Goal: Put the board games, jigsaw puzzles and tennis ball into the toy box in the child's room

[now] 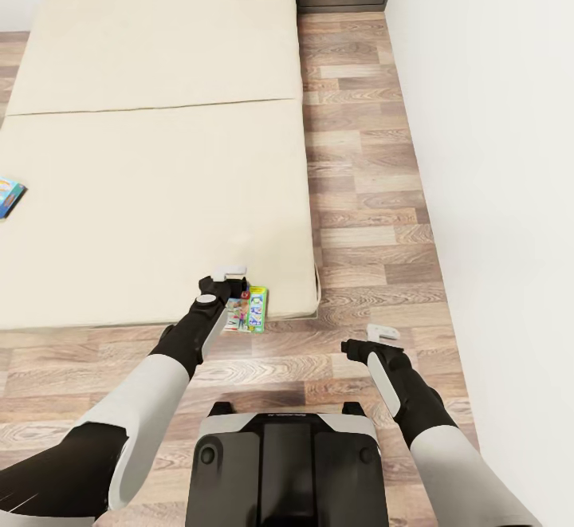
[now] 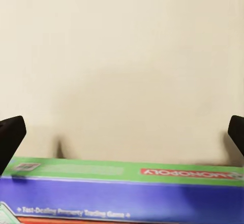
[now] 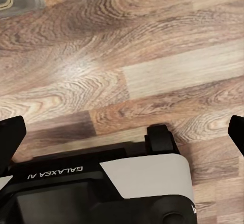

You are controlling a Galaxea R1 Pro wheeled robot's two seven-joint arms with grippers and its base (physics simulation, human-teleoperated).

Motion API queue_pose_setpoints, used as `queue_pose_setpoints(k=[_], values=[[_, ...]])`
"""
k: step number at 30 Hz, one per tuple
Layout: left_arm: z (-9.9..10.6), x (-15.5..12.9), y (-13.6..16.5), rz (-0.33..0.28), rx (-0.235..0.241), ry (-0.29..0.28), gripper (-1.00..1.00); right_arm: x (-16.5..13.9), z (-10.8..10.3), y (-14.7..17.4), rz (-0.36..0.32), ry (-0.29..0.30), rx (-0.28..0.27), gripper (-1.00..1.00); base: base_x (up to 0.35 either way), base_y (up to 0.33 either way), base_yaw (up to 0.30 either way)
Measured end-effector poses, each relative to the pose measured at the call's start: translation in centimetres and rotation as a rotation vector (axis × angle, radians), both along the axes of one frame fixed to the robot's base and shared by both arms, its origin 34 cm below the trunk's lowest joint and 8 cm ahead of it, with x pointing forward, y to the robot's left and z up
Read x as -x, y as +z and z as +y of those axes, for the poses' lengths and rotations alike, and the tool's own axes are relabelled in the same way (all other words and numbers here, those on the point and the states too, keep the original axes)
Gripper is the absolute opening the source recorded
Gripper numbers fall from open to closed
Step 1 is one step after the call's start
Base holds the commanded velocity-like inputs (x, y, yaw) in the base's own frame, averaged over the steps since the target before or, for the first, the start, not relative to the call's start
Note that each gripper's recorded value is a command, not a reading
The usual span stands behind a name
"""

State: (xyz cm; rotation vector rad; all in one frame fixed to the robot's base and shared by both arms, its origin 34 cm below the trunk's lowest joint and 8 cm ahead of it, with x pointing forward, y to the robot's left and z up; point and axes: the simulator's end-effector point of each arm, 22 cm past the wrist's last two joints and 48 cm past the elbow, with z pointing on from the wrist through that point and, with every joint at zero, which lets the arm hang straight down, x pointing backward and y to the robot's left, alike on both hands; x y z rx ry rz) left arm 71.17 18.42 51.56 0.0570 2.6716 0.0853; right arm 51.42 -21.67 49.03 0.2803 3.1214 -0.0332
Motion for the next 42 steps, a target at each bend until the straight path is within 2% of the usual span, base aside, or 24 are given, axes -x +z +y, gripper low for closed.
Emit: queue_pose_setpoints(k=[14, 28, 31, 39, 42], values=[[0.5, -3.8, 2.7, -0.098, -0.005, 0.025, 1.00, 0.0, -0.1, 0.0, 0.000, 0.000, 0.001, 1.00, 0.000, 0.000, 0.000], [1.2, -5.4, 4.0, -0.134, -0.013, 0.052, 1.00, 0.0, -0.2, 0.0, 0.000, 0.000, 0.002, 1.00, 0.000, 0.000, 0.000], [1.4, -5.3, 4.0, -0.127, -0.014, 0.056, 1.00, 0.0, -0.3, 0.0, 0.000, 0.000, 0.003, 1.00, 0.000, 0.000, 0.000], [2.7, -4.3, 3.5, -0.035, -0.015, 0.073, 1.00, 0.0, -0.6, 0.0, 0.000, -0.001, 0.006, 1.00, 0.000, 0.000, 0.000], [3.8, -3.4, 3.5, 0.017, -0.003, 0.082, 1.00, 0.0, -0.6, 0.0, 0.000, -0.002, 0.006, 1.00, 0.000, 0.000, 0.000]])
